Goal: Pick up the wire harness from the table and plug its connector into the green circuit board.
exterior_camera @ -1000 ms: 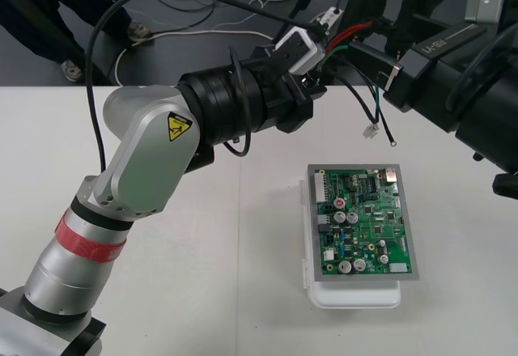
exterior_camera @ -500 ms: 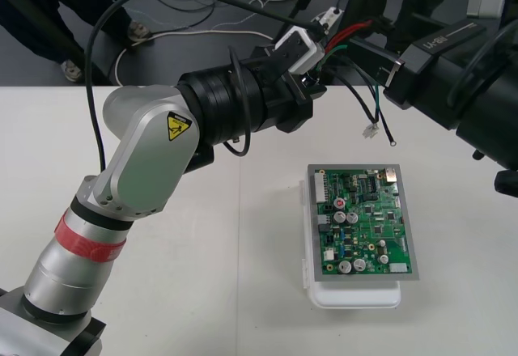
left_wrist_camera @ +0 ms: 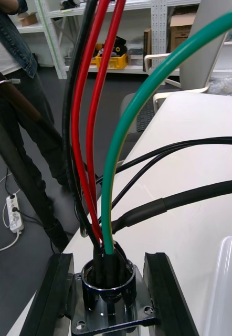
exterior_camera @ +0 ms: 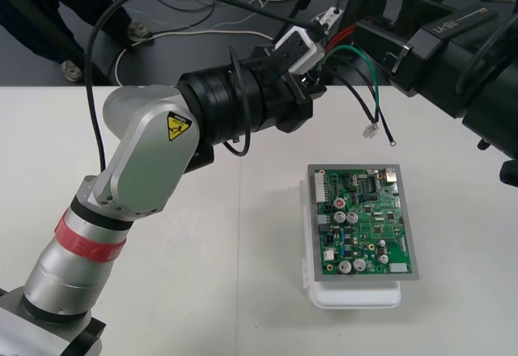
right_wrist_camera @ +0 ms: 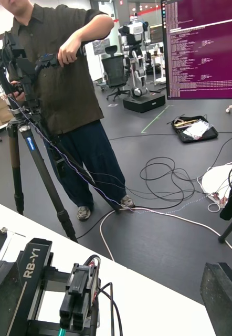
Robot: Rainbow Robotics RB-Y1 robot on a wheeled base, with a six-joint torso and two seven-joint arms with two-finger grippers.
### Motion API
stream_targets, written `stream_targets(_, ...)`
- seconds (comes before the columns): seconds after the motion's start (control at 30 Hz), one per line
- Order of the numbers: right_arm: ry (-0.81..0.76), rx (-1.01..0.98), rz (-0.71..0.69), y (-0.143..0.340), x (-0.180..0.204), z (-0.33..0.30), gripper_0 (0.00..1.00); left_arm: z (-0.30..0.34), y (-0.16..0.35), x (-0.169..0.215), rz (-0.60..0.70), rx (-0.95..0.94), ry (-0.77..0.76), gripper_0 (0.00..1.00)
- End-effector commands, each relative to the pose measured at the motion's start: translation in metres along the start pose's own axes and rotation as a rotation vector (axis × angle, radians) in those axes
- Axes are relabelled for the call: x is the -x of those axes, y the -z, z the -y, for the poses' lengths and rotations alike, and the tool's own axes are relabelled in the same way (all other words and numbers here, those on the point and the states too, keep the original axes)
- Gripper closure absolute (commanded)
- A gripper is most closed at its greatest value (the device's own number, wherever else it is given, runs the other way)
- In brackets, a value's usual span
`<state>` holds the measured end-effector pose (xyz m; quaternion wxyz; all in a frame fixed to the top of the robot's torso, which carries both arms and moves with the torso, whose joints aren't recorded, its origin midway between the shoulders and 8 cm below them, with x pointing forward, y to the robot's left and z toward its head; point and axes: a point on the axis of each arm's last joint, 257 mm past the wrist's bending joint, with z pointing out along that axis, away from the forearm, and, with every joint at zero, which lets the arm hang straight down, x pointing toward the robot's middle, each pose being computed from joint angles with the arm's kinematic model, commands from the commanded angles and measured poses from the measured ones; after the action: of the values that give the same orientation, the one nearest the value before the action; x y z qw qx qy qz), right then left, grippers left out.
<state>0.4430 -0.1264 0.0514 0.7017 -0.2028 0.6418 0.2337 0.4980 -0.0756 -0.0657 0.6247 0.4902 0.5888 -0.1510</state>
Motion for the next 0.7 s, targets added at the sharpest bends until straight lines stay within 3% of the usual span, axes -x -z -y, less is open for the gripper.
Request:
stream_targets(0.03,0.046,0.014,0.058,-0.0028,0.0260,-0.0073,0.00,-0.0214,-0.0008,0.0467,0.108,0.060,0.055,1.00)
stream_targets(0.6,0.013,0.026,0.046,0.0005,0.0196,-0.0142,0.00,-0.0214,-0.0008,0.0467,0.108,0.060,0.054,1.00)
stream_targets(0.63,0.014,0.027,0.047,0.0007,0.0200,-0.0149,0.08,-0.0214,-0.0006,0.0474,0.110,0.060,0.053,1.00)
stream_targets(0.67,0.014,0.027,0.047,0.0008,0.0201,-0.0152,0.08,-0.0215,-0.0006,0.0482,0.110,0.060,0.051,1.00)
stream_targets(0.7,0.013,0.028,0.047,0.0009,0.0196,-0.0154,0.38,-0.0213,-0.0006,0.0484,0.111,0.059,0.053,1.00)
